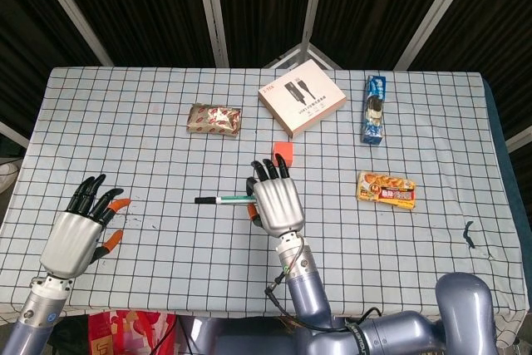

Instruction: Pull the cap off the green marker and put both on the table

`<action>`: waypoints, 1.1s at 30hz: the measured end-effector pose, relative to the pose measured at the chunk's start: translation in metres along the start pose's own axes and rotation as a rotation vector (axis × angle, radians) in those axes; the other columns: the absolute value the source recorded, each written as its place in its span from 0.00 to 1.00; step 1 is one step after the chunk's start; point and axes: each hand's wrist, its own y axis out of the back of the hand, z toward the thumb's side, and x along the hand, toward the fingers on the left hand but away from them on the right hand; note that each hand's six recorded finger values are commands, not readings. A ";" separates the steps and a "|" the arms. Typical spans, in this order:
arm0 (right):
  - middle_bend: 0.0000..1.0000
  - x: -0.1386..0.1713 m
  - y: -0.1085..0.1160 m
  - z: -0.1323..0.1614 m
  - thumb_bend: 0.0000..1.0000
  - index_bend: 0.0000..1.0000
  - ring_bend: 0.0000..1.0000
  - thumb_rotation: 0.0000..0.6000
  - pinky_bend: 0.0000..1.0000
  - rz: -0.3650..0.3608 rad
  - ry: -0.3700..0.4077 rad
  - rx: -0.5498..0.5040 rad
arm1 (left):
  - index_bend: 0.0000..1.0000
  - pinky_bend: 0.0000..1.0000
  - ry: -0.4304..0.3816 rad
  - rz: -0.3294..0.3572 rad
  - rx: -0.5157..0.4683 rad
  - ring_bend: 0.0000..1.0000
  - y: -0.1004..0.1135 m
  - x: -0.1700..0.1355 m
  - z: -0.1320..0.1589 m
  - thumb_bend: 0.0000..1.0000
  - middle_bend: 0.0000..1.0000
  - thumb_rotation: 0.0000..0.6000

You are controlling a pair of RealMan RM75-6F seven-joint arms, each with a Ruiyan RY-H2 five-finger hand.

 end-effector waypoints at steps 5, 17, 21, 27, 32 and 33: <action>0.21 -0.004 0.004 -0.001 0.53 0.75 0.15 1.00 0.06 -0.007 0.004 0.003 | 0.34 0.10 -0.003 0.011 -0.001 0.01 -0.002 0.003 0.001 0.35 0.25 1.00; 0.22 -0.010 0.015 0.004 0.53 0.76 0.15 1.00 0.06 -0.006 0.005 -0.024 | 0.36 0.10 -0.015 0.048 -0.011 0.01 -0.007 0.015 0.006 0.35 0.26 1.00; 0.21 -0.009 0.014 0.009 0.53 0.76 0.15 1.00 0.06 0.005 0.014 -0.037 | 0.36 0.10 -0.024 0.078 -0.020 0.03 -0.007 0.022 0.009 0.35 0.27 1.00; 0.22 -0.006 0.010 0.015 0.53 0.76 0.15 1.00 0.06 0.019 0.020 -0.049 | 0.38 0.10 -0.031 0.136 -0.045 0.03 -0.004 0.027 0.013 0.35 0.29 1.00; 0.21 -0.003 0.007 0.017 0.53 0.76 0.15 1.00 0.06 0.025 0.021 -0.055 | 0.39 0.10 -0.041 0.162 -0.040 0.03 -0.005 0.030 0.014 0.35 0.30 1.00; 0.21 -0.003 0.007 0.018 0.53 0.76 0.15 1.00 0.06 0.025 0.021 -0.058 | 0.40 0.10 -0.044 0.169 -0.038 0.03 -0.005 0.031 0.015 0.35 0.31 1.00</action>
